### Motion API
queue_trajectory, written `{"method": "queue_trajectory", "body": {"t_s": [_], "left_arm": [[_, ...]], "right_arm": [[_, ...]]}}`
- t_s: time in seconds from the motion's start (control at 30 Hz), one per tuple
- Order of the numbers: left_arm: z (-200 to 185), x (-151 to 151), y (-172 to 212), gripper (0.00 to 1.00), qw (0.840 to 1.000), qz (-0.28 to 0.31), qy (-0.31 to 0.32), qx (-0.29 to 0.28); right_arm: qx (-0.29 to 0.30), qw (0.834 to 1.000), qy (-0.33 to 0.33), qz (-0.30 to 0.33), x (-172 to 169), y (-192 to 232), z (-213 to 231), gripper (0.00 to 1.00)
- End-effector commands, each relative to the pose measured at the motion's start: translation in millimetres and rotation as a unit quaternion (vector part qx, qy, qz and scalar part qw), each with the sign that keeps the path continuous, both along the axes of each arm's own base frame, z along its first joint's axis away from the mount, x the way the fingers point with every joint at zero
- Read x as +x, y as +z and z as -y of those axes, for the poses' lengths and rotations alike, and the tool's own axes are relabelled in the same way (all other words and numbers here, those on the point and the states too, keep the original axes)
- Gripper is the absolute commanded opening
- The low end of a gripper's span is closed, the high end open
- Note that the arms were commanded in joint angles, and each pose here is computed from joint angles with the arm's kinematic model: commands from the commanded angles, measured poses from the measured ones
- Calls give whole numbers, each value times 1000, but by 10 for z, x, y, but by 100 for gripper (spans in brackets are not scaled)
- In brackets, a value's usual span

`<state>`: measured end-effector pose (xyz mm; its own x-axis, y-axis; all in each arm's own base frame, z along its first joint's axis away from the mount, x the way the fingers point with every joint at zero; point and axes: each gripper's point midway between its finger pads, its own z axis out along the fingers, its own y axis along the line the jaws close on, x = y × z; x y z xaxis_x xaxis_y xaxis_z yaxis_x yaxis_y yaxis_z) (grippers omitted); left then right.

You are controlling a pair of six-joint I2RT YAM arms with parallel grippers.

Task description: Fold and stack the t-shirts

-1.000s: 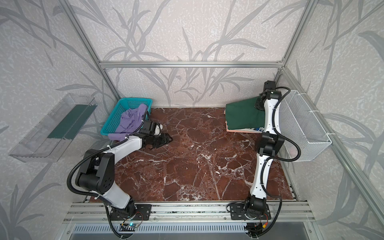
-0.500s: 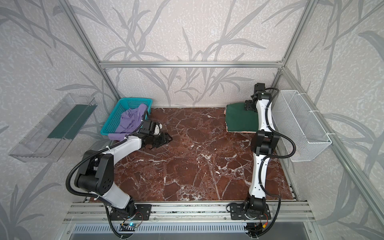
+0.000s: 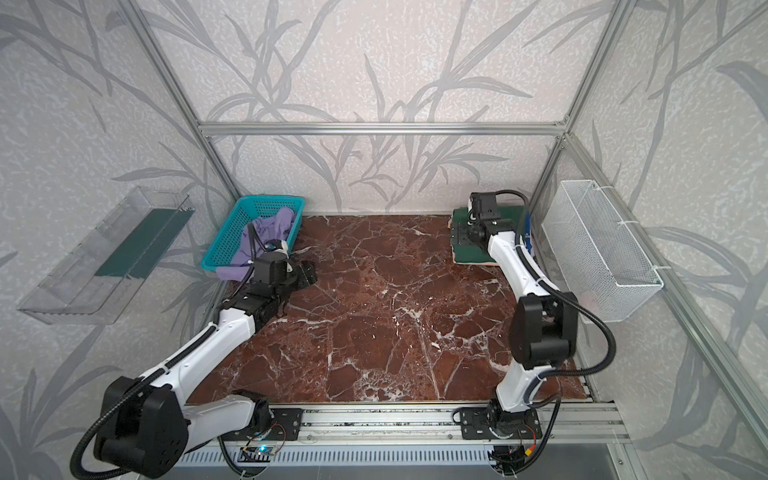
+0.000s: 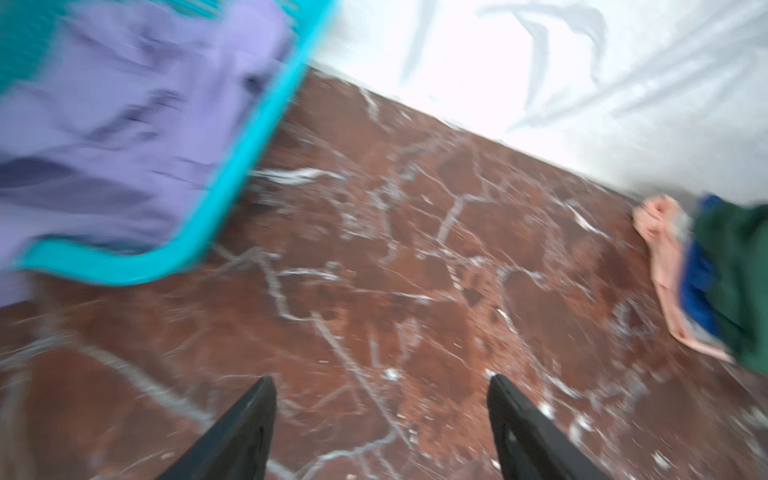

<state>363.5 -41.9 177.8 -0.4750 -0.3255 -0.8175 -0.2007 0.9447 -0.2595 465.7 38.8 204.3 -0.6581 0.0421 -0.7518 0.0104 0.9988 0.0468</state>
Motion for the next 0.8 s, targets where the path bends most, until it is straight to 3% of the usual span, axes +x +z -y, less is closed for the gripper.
{"method": "queue_trajectory", "body": {"t_s": [0.0,0.03,0.1,0.23,0.37,0.57,0.77], "left_arm": [[-577,-103,220,85,986,66,119,101],[-670,-151,219,85,981,74,134,119],[-786,-204,154,85,976,74,149,142],[-879,-215,-95,85,973,45,154,164],[-930,-197,-270,85,970,37,151,187],[-961,-158,-533,86,970,43,128,202],[-913,44,-557,87,969,47,91,224]], "right_arm": [[22,964,-8,264,-39,485,56,99],[20,950,-23,309,-182,471,125,99],[18,939,-37,341,-351,405,191,99],[-21,964,-48,262,-502,18,281,99],[-27,955,-72,285,-708,-51,385,99],[-60,954,-101,277,-903,-219,542,99],[-66,958,-102,258,-916,-458,555,99]]}}
